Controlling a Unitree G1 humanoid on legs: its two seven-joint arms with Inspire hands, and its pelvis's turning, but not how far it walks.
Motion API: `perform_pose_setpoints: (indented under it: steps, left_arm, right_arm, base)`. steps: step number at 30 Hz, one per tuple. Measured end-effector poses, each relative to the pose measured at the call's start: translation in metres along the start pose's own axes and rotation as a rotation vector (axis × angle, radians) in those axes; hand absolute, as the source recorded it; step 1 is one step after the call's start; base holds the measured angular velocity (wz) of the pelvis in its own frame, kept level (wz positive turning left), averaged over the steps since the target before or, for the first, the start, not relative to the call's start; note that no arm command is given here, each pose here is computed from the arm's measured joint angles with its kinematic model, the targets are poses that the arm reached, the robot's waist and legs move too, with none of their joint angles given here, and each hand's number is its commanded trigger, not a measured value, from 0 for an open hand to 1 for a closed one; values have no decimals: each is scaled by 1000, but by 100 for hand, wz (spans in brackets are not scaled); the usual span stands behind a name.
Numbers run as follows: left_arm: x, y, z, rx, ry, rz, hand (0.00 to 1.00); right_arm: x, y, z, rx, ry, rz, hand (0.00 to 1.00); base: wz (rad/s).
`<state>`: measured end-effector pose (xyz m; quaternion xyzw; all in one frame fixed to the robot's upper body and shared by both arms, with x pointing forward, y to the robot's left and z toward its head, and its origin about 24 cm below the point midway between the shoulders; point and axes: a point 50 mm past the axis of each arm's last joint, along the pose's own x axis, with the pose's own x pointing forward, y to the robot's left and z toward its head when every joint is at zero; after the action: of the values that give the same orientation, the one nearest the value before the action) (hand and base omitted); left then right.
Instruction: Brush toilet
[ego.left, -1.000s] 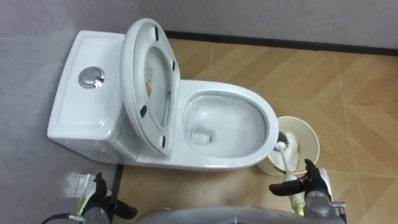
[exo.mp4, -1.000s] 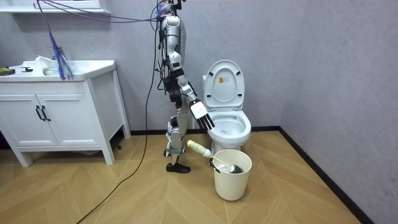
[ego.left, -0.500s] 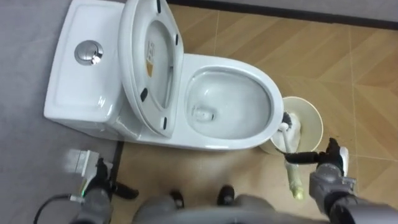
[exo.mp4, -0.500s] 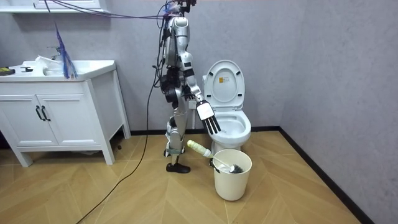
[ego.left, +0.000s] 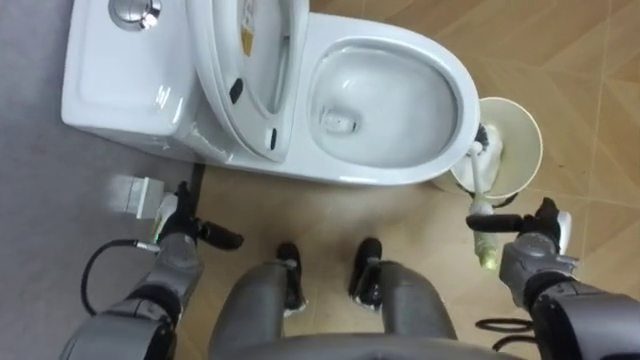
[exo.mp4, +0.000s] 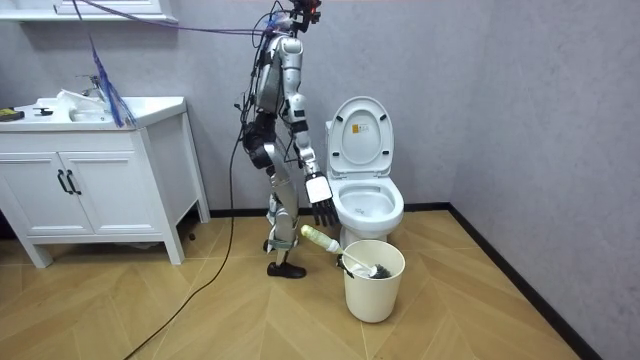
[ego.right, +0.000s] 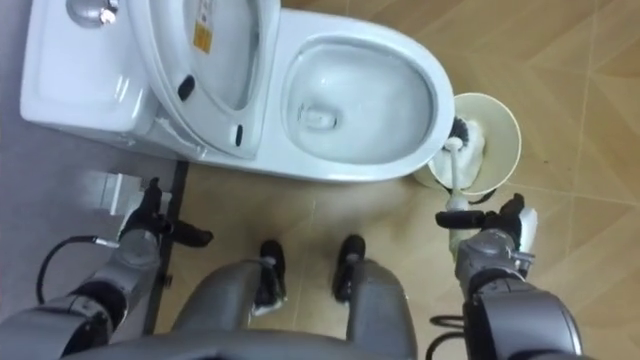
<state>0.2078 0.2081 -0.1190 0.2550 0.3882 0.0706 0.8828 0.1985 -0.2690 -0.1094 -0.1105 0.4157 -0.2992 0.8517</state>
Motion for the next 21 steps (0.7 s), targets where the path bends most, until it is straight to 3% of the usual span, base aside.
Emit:
perform_pose_setpoints:
  steps: [15, 21]
  left_arm:
    - [-1, 4, 70, -164, -247, 74, 0]
    - [-4, -3, 92, -198, -313, 48, 0]
  right_arm:
    - [8, -12, 22, 45, -22, 11, 0]
    - [8, -11, 30, 61, -37, 25, 0]
  base:
    - [2]
    - [4]
